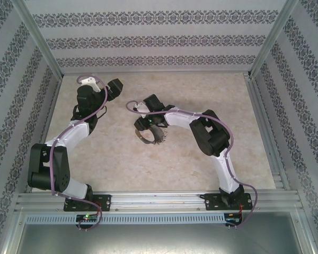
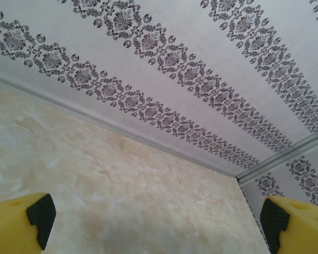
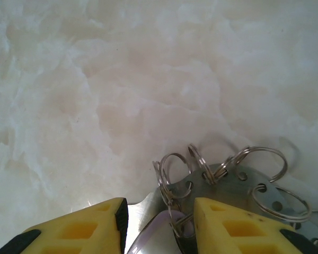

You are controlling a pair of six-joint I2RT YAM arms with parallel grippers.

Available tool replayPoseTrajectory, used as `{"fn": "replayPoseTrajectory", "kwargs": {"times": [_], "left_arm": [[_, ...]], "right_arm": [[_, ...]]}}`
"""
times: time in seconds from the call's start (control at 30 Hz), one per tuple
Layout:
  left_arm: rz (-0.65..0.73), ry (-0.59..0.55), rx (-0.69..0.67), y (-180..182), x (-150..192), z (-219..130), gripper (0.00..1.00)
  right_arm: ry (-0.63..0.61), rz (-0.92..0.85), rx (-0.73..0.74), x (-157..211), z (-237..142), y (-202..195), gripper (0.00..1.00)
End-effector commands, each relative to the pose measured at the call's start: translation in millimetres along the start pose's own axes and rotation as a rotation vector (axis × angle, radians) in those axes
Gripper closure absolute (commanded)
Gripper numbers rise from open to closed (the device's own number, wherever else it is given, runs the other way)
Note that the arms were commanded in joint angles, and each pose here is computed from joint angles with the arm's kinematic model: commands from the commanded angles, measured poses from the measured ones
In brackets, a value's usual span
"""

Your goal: Put the keys on the keyring

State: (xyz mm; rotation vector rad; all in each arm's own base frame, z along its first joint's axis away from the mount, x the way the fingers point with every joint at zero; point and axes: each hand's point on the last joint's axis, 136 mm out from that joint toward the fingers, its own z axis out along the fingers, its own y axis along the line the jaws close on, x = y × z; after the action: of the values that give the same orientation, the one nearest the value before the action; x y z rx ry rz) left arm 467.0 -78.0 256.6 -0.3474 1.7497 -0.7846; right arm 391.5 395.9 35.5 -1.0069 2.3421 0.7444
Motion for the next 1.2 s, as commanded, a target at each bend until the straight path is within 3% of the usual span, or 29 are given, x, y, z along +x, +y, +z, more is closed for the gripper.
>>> {"fn": "replayPoseTrajectory", "kwargs": {"times": [0.0,0.3,0.63,0.93,1.17], "left_arm": [[-0.008,-0.032,0.023,-4.0,-15.1,-0.1,0.0],[-0.007,-0.042,0.031,-4.6,-18.4,-1.6,0.0],[-0.007,-0.046,0.034,-4.6,-21.4,-3.6,0.0],[-0.024,-0.065,0.059,-9.4,-26.6,-5.9,0.0],[0.028,-0.061,0.174,-32.8,-27.4,-10.7,0.0]], "right_arm": [[0.017,-0.023,0.012,0.3,7.6,0.6,0.62],[0.019,-0.026,0.017,-1.8,10.5,-0.7,0.69],[0.02,-0.033,0.013,-2.9,7.0,1.5,1.0],[-0.078,-0.032,0.01,-24.2,-26.3,5.5,1.0],[-0.199,0.0,-0.005,-40.6,-69.9,3.1,1.0]]}}
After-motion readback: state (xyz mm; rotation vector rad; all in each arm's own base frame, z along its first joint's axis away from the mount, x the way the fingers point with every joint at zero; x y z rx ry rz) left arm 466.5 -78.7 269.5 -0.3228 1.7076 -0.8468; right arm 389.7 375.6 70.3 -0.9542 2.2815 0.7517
